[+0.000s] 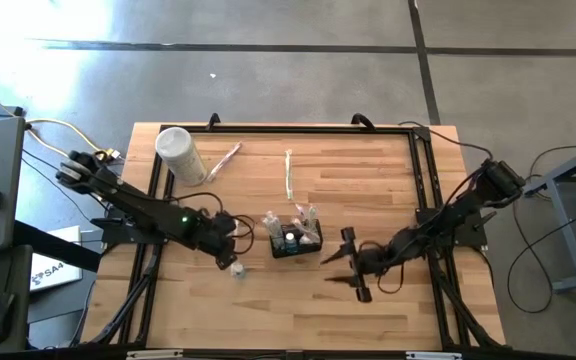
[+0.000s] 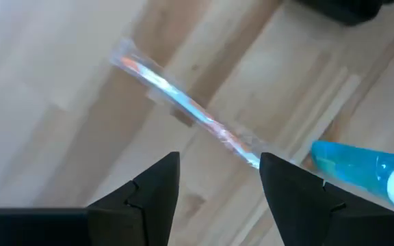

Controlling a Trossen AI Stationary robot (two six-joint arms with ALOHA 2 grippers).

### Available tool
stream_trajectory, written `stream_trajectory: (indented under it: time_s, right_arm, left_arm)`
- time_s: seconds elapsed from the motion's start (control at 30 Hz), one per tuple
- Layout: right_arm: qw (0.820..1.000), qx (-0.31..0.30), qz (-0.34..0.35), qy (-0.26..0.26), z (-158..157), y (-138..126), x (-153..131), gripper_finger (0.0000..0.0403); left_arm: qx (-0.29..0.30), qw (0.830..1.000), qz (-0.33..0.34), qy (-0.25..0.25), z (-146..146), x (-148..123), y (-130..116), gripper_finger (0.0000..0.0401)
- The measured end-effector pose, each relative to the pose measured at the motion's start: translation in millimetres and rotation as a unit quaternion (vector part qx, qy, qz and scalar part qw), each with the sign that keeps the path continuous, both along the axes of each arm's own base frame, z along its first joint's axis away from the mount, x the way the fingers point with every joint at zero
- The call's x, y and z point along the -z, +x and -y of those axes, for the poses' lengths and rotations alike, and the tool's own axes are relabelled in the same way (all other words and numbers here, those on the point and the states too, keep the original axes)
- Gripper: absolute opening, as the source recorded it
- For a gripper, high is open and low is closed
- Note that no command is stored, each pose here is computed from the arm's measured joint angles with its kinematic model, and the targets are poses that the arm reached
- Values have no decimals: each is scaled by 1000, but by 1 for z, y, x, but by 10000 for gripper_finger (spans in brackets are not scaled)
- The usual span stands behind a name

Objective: Pick & Place toothbrushing station
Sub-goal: Put the blue mouthwash into the black wire organizer

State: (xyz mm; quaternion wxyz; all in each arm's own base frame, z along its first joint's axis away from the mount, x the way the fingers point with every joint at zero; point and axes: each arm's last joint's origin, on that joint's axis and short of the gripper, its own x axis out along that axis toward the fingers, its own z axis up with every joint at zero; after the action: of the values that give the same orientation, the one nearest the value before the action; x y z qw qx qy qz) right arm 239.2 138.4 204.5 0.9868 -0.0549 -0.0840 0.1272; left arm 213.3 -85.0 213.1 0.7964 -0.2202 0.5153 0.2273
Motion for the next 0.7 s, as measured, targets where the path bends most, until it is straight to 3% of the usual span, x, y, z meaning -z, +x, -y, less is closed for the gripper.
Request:
stream_trajectory:
  time_s: [0.2,0.33,0.47,0.7]
  right_arm:
    - [991,30,-98,-87,-29,33,-30,171]
    - [983,84,-144,-79,-30,57,-53,171]
    - [985,66,-147,-64,-31,64,-71,171]
    - [986,41,-153,-55,-34,74,-73,184]
  left_arm:
    - [4,1000,-7,14,15,-14,-10,173]
    - [24,1000,-2,6,33,-14,-20,157]
    - [26,999,17,9,49,-15,-31,148]
    - [28,998,59,25,68,-16,-48,148]
